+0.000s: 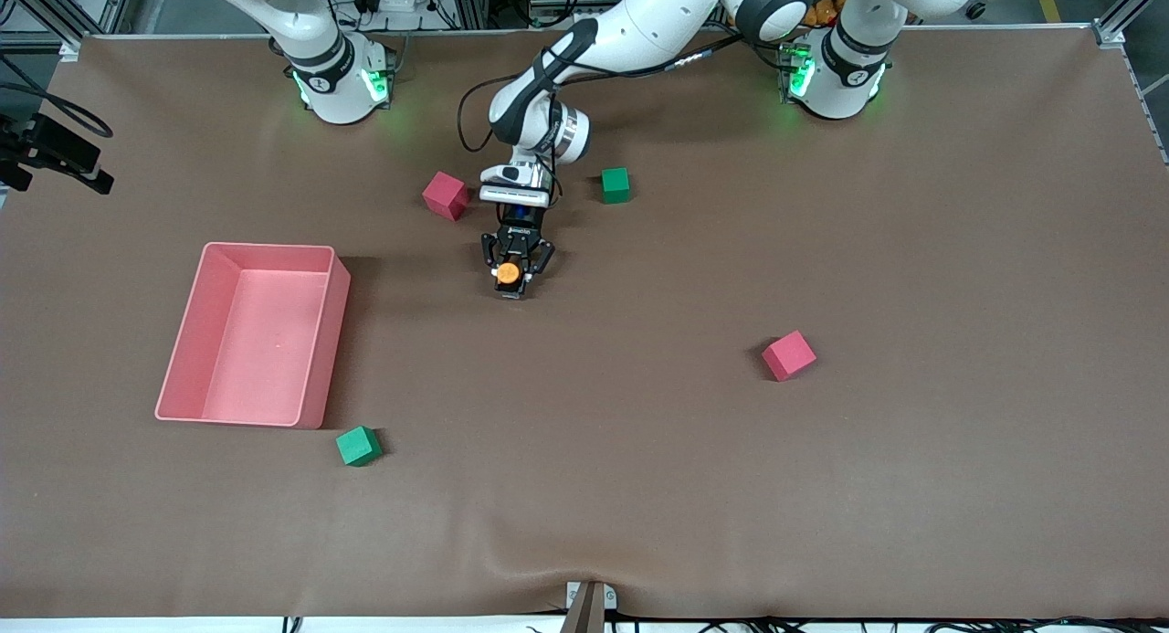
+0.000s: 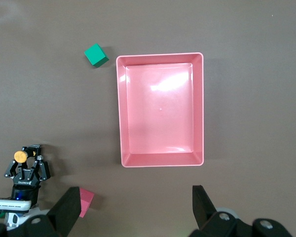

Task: Place and upright button with both arms
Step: 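Carry the button toward the robot and place it upright, open the left gripper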

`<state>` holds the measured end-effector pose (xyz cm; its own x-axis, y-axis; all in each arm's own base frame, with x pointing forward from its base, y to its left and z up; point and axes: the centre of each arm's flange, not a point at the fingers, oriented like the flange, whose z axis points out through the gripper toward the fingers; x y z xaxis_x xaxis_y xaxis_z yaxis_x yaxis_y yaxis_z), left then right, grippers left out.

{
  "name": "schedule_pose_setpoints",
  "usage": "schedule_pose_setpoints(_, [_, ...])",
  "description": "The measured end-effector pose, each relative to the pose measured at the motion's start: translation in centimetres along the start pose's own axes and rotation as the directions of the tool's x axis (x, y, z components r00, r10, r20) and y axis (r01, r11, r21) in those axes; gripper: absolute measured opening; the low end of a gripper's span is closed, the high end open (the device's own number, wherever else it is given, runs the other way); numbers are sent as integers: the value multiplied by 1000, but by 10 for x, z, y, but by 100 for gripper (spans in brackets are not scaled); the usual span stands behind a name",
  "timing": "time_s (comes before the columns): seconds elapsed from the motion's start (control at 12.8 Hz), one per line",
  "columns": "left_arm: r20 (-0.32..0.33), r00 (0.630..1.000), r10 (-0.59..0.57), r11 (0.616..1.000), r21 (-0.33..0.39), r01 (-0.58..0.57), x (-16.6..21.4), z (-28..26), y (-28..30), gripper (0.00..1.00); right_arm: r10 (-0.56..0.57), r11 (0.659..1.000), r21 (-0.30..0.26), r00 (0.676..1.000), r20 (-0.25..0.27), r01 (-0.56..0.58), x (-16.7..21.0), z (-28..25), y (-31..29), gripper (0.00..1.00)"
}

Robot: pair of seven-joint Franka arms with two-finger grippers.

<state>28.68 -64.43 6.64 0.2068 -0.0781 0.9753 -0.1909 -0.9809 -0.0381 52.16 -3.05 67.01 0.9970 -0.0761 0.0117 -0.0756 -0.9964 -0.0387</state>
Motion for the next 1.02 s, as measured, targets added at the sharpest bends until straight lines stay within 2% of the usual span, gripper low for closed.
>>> schedule_pose_setpoints(0.47, [-39, 999, 12, 999, 31, -10, -24, -3, -6, 42, 8, 1000, -1, 1000, -10, -8, 2, 0, 5, 100])
schedule_pose_setpoints(0.55, [-39, 999, 12, 1000, 29, -11, -24, -4, -6, 47, 17, 1000, -1, 1000, -9, -17, 3, 1, 9, 100])
schedule_pose_setpoints(0.63, [-40, 999, 12, 1000, 28, -11, -24, -5, -5, 47, 25, 1000, -1, 1000, -9, -25, 4, 2, 13, 100])
schedule_pose_setpoints(0.7, [-40, 999, 9, 1000, 27, -8, -23, -5, -4, 52, 28, 1000, -1, 1000, -10, -28, 5, 3, 15, 100])
schedule_pose_setpoints(0.86, [-12, 1000, -23, 999, 42, 24, -21, -14, 4, 77, 29, 1000, -1, 999, -20, -29, 7, 3, 15, 100])
schedule_pose_setpoints(1.02, [47, 995, -90, 993, 82, 86, -17, -33, 21, 97, 28, 1000, -1, 999, -23, -28, 8, 3, 15, 100])
